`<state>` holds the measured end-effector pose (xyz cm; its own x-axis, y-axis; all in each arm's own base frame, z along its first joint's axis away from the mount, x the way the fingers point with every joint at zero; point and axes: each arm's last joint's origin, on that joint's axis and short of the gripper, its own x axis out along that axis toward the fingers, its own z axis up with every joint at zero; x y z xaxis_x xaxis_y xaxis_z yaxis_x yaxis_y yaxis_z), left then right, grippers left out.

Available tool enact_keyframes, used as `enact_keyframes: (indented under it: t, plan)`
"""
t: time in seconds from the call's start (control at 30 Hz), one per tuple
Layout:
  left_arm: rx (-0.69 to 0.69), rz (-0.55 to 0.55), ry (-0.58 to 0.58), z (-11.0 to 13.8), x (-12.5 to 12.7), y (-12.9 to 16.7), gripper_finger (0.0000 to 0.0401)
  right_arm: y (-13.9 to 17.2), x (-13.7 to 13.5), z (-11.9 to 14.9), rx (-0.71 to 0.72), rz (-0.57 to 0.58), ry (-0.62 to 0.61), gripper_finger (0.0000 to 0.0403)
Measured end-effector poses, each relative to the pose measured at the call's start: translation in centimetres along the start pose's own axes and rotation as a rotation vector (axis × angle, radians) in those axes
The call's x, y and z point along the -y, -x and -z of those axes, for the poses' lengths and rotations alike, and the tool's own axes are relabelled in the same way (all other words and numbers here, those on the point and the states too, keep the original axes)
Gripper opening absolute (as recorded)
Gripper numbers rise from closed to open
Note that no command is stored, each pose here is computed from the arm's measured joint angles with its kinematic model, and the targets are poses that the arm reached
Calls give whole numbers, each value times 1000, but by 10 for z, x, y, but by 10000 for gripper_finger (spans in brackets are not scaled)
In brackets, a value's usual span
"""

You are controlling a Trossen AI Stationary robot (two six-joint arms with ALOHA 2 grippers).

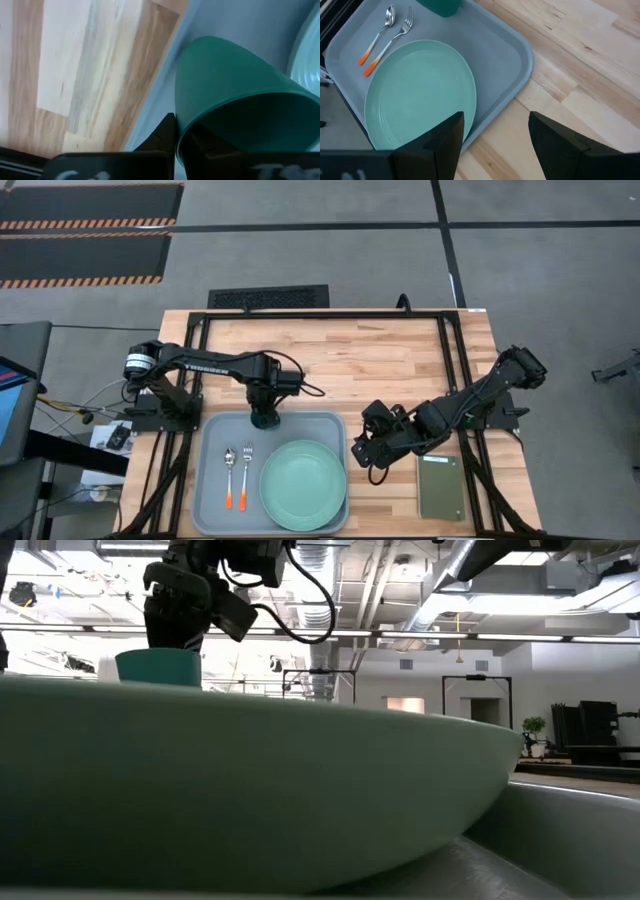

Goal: Pick and place plate/cup/fork/spoon on tray
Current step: Put the green cup on the gray tray to the top left of the green plate

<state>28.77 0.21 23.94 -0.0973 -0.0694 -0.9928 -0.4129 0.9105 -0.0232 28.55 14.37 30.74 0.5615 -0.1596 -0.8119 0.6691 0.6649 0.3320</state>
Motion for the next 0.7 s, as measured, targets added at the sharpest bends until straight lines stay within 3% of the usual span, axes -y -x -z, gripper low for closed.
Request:
enact_keyframes:
  t: [0.37, 0.7]
  plan:
    - [-44, 3, -20, -8, 18, -17, 0, 0, 1, 0, -4, 8, 13, 249]
    - [23, 2, -10, -19, 16, -7, 0, 0, 1, 0, -3, 4, 9, 249]
